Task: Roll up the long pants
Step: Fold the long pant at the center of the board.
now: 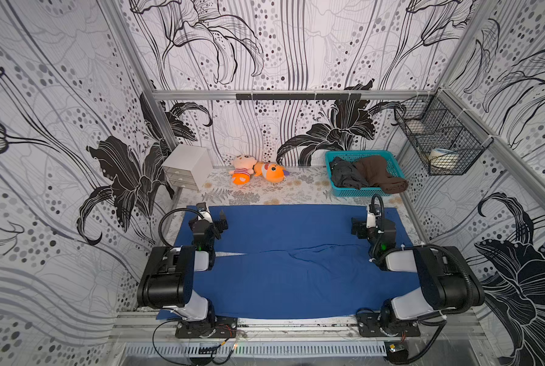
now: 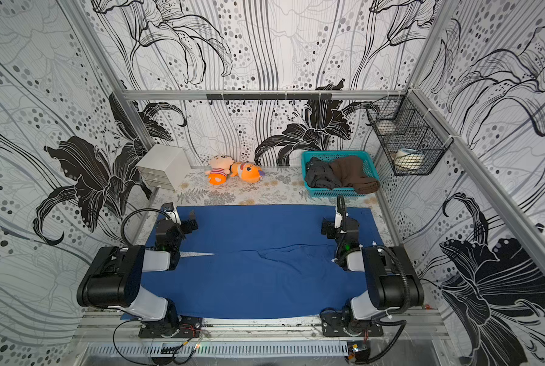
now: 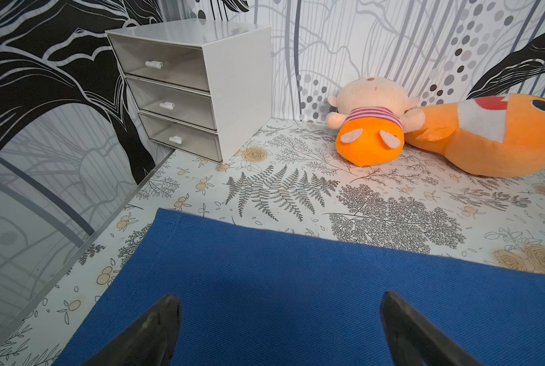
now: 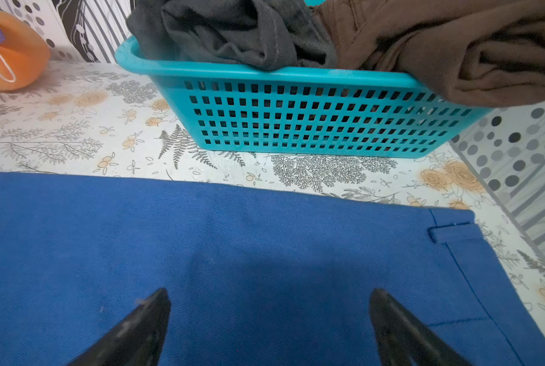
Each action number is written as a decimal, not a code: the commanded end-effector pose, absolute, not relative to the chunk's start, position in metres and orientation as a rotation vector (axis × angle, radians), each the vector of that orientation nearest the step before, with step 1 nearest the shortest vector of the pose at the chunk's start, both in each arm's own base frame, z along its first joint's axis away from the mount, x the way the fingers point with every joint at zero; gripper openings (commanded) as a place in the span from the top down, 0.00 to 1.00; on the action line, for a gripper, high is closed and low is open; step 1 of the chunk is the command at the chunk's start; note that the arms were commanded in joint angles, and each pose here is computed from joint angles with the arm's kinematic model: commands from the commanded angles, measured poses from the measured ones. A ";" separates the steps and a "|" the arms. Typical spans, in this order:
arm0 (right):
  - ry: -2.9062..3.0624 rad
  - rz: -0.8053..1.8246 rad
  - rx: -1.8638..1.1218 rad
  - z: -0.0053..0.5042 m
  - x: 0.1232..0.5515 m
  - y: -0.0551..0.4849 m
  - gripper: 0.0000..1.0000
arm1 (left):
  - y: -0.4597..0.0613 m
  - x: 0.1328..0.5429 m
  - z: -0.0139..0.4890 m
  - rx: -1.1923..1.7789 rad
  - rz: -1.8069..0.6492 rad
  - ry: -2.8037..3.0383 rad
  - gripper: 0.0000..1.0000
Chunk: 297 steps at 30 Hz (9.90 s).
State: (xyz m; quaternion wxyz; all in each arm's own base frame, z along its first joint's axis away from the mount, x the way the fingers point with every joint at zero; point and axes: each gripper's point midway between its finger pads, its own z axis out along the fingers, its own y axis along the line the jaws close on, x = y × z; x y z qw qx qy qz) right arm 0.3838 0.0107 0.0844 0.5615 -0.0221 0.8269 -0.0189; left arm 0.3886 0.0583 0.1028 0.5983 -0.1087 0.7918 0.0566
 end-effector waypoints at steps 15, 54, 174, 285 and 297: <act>1.926 -0.035 -0.056 0.092 0.389 0.012 0.01 | 0.055 0.393 0.111 -0.238 0.106 1.816 0.01; 1.943 -0.141 0.067 0.117 0.387 -0.010 0.01 | 0.054 0.393 0.111 -0.235 0.104 1.816 0.01; 2.637 0.265 0.776 0.027 0.470 -0.157 1.00 | 0.213 0.414 0.072 -1.030 0.113 2.295 0.01; 2.148 0.523 0.908 0.128 0.473 -0.181 1.00 | 0.174 0.501 0.176 -0.902 -0.013 2.283 1.00; 2.097 0.501 0.939 0.127 0.432 -0.163 1.00 | 0.148 0.435 0.171 -0.954 -0.066 2.217 1.00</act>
